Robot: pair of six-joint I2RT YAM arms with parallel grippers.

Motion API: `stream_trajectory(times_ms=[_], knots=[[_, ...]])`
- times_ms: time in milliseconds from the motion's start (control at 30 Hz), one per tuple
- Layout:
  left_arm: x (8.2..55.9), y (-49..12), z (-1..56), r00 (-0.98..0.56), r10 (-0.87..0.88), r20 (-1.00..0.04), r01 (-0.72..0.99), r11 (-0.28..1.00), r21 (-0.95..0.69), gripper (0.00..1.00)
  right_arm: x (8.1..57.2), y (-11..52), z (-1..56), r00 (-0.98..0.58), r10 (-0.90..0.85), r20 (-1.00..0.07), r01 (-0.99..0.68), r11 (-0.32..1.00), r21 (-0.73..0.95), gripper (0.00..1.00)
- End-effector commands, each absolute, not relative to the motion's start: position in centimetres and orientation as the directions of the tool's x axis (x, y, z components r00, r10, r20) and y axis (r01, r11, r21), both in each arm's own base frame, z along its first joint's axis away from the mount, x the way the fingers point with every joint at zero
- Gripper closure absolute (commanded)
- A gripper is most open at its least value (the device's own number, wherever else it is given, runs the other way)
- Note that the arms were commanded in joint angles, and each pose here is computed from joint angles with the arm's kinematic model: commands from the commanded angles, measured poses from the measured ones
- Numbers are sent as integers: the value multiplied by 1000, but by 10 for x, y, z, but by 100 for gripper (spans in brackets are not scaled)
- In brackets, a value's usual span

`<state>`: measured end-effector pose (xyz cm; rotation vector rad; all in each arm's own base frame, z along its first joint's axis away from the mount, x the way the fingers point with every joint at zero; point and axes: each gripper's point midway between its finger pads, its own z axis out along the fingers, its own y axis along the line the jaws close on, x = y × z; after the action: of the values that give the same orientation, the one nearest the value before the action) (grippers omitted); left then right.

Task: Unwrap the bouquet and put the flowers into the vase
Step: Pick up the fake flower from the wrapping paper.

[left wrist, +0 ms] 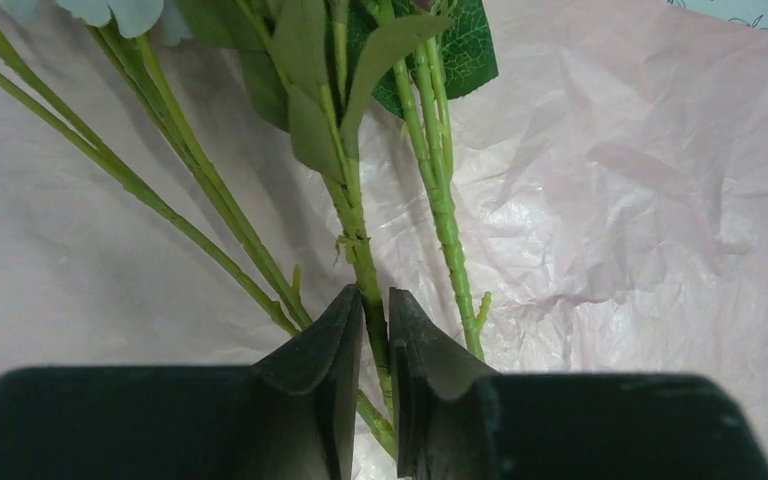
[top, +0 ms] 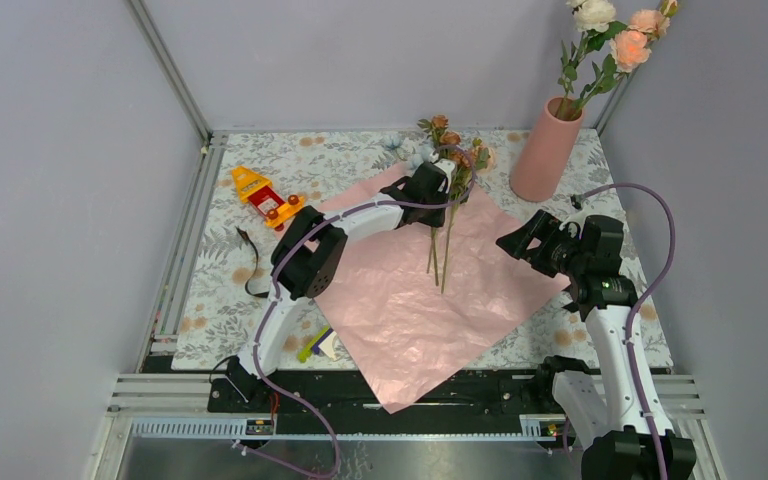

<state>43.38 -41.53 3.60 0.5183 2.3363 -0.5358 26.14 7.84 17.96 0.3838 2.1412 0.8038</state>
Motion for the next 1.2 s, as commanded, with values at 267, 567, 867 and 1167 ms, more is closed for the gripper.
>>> stream_trajectory(times_ms=[267, 567, 867, 1167], knots=[[440, -435, 81, -649, 140, -748, 515, 805, -296, 100, 260, 82, 182, -641, 509, -575, -16, 740, 673, 14], [438, -433, 143, -590, -59, -806, 488, 769, -413, 100, 258, 82, 182, -643, 505, -576, -15, 744, 669, 14], [416, -423, 234, -506, -263, -821, 547, 639, -541, 100, 254, 87, 194, -641, 507, -576, -44, 725, 687, 14], [348, -394, 289, -501, -341, -795, 639, 474, -606, 100, 244, 121, 264, -609, 507, -610, -305, 561, 770, 17]])
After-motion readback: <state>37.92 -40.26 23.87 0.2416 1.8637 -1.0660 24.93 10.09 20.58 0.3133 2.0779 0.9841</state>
